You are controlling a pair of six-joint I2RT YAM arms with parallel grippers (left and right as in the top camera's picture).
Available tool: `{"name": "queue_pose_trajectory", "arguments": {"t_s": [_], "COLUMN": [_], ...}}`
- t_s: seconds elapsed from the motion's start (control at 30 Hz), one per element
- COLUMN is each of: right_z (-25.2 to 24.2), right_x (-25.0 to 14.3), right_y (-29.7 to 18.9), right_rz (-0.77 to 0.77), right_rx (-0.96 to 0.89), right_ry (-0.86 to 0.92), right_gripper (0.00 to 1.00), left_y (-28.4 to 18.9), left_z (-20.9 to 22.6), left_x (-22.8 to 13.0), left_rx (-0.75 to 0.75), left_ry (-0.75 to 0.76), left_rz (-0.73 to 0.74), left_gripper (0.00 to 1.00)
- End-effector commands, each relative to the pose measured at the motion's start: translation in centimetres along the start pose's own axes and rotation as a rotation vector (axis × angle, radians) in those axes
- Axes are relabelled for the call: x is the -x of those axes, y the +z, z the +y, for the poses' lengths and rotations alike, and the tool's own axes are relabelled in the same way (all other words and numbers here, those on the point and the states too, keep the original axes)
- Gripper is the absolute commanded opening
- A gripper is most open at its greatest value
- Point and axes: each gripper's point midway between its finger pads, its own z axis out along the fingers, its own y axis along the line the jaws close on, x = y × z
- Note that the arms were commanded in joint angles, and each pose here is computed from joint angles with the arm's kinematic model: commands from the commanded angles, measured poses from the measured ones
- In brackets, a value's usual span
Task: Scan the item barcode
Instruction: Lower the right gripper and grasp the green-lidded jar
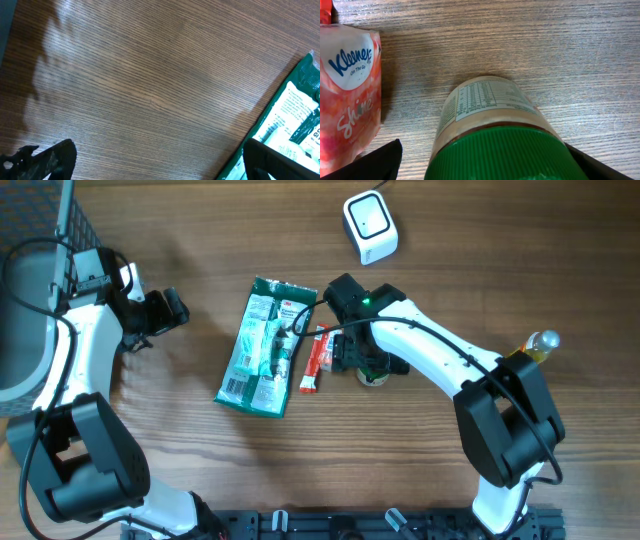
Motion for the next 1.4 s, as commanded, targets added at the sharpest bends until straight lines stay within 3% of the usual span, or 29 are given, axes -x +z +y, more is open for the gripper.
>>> {"name": "queue_pose_trajectory", "arguments": {"t_s": [0.0,0.7,1.37], "right_z": [-0.81,-0.66,-0.57], "right_x": [0.11,0.3,-0.63], "right_y": [1.0,1.63,1.6], "right_rz": [0.009,0.008,0.053], "right_rx": [-0.037,-0.041,-0.028], "right_ry": [0.006,0.002,0.0], "right_gripper": [0.97,0.9,0.9], "left_y": [0.45,0.45,0.45], "left_z": [0.38,0.38,0.38], "left_x": [-0.49,-0.49,-0.49], "left_rx": [-0.003,-0.003,-0.003], "left_ry": [-0.003,-0.003,-0.003], "left_rz": [0.018,0.018,0.018], "left_gripper": [1.0,1.0,1.0]}}
